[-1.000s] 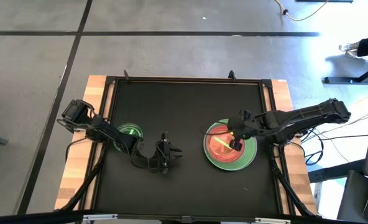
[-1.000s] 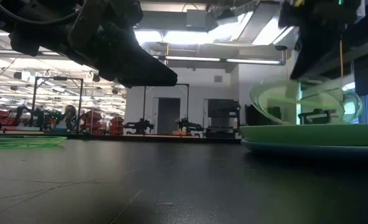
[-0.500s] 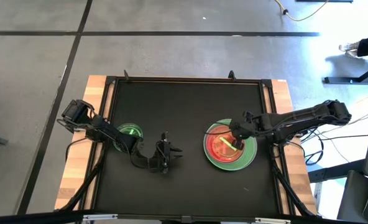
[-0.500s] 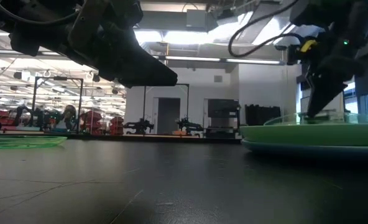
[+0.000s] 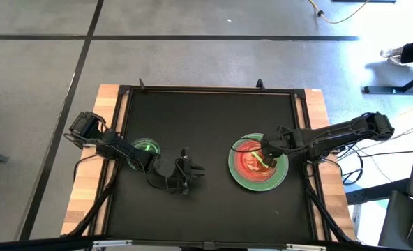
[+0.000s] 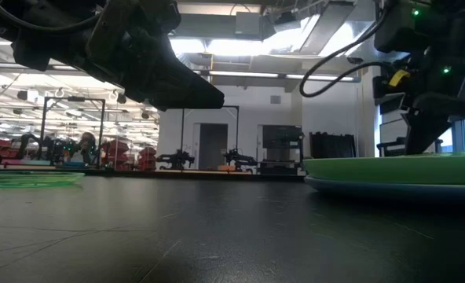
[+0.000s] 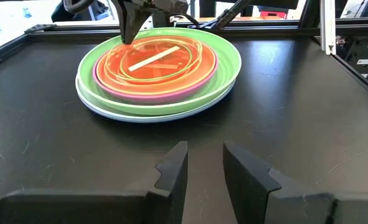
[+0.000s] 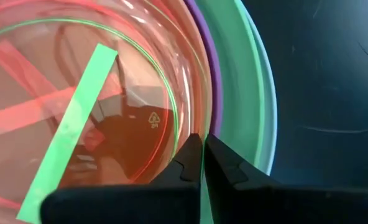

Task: Stack plastic plates
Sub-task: Stack the bottom green transparent plate on top of the red transparent plate, then stack the green transparent plate on top of the green transparent plate

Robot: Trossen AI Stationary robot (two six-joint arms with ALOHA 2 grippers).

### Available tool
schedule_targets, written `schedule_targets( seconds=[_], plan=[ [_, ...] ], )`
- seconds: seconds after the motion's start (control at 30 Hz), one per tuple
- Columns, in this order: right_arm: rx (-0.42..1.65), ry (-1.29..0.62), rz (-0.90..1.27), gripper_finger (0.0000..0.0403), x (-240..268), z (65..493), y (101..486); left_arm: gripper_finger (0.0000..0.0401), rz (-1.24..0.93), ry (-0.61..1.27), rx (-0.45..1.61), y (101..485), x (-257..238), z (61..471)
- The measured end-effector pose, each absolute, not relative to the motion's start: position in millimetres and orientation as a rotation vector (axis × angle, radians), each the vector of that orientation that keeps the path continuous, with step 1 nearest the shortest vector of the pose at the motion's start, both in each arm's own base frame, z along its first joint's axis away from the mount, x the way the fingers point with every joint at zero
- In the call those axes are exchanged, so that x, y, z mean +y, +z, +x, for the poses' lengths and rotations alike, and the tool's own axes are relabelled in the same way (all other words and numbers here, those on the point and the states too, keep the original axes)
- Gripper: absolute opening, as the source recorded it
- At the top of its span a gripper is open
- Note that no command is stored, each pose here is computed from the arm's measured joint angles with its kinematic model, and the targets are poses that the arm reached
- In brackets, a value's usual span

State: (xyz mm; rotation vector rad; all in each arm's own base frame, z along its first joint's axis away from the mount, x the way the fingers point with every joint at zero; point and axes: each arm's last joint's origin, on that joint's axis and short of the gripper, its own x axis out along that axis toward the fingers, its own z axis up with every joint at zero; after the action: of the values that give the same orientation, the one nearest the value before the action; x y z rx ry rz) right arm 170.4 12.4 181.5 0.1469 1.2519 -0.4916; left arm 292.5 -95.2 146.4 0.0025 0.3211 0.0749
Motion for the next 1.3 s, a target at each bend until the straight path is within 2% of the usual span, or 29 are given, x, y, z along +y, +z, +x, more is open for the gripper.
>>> schedule_targets(
  seconds=[0.47, 0.8, 0.97, 1.1, 1.3],
  plan=[
    [1.152, -0.454, 0.184, 0.0009, 14, 181, 184, 0.0095, 0.003, 0.075, 0.321, 146, -95, 293],
    [1.179, -0.405, 0.153, 0.0126, 15, 181, 187, 0.0095, 0.008, 0.067, 0.334, 148, -96, 290],
    [1.116, -0.364, 0.133, 0.0154, 16, 192, 211, 0.0095, -0.024, 0.061, 0.344, 170, -98, 278],
    [0.976, -0.316, 0.092, 0.0158, 22, 206, 232, 0.0095, -0.07, 0.162, 0.419, 187, -96, 263],
    [0.828, -0.232, 0.016, 0.0159, 42, 215, 241, 0.0095, -0.1, 0.348, 0.724, 209, -95, 247]
  ],
)
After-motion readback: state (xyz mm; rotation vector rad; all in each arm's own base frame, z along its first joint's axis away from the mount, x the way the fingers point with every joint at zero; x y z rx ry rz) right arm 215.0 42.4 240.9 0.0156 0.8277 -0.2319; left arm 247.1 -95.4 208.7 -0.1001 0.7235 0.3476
